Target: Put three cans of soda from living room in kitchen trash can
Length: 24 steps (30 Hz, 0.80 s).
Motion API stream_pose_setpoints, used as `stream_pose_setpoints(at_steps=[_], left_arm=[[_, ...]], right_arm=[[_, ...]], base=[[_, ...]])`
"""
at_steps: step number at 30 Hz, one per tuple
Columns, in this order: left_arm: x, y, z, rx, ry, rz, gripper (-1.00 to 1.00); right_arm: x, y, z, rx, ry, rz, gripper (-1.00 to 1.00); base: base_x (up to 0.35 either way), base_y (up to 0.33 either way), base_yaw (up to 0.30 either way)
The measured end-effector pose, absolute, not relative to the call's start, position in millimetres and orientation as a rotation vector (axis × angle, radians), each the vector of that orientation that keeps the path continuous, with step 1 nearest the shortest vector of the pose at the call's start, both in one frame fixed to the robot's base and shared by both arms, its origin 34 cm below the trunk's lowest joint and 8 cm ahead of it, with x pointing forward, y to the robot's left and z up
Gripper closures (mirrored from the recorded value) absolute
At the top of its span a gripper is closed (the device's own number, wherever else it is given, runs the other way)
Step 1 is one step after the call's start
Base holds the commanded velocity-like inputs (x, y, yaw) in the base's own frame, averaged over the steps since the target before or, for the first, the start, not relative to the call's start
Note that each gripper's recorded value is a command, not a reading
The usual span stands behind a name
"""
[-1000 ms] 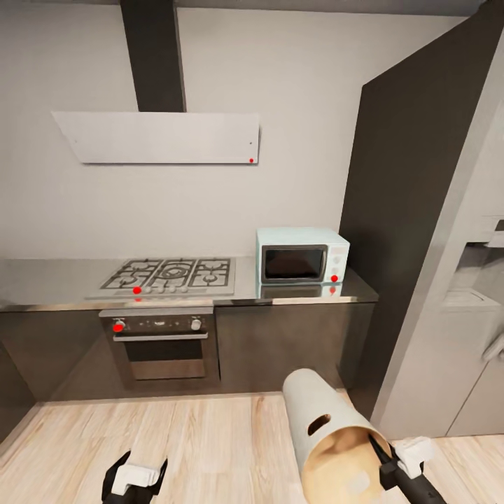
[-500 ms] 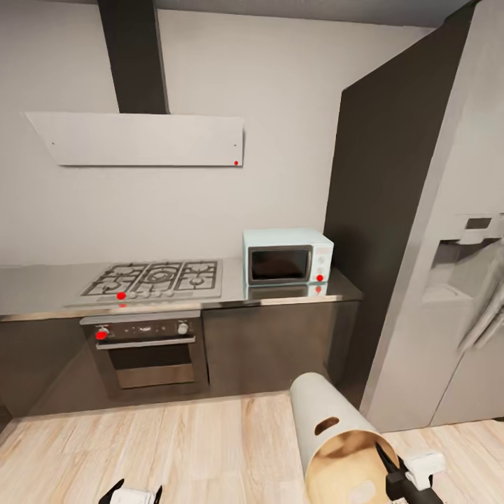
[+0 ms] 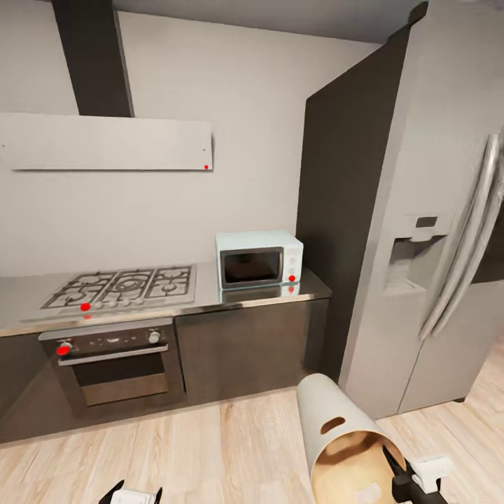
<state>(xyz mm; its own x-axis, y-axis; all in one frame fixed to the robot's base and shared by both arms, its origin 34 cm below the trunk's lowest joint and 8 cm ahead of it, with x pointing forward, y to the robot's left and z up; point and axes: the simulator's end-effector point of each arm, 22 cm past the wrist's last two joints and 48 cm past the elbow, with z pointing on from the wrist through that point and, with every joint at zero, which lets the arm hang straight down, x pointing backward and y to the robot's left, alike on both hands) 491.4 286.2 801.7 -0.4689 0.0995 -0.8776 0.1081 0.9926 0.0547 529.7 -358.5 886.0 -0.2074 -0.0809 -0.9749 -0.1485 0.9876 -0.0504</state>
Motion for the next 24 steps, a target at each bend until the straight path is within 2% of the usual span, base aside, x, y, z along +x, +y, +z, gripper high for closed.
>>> stream_pose_setpoints(at_steps=[8,24], left_arm=[[491.4,283.5,802.7,0.157,2.059,-0.013,-1.00],[489.2,281.7,801.7,0.157,2.059,-0.017,-1.00]], right_arm=[[526.1,-359.3,880.6,-0.160,1.795,0.065,1.00],[527.5,-359.0,886.7,-0.162,1.779,0.064,1.00]], base=[[-0.025,-0.275,-0.214],[-0.099,-0.280,-0.216]])
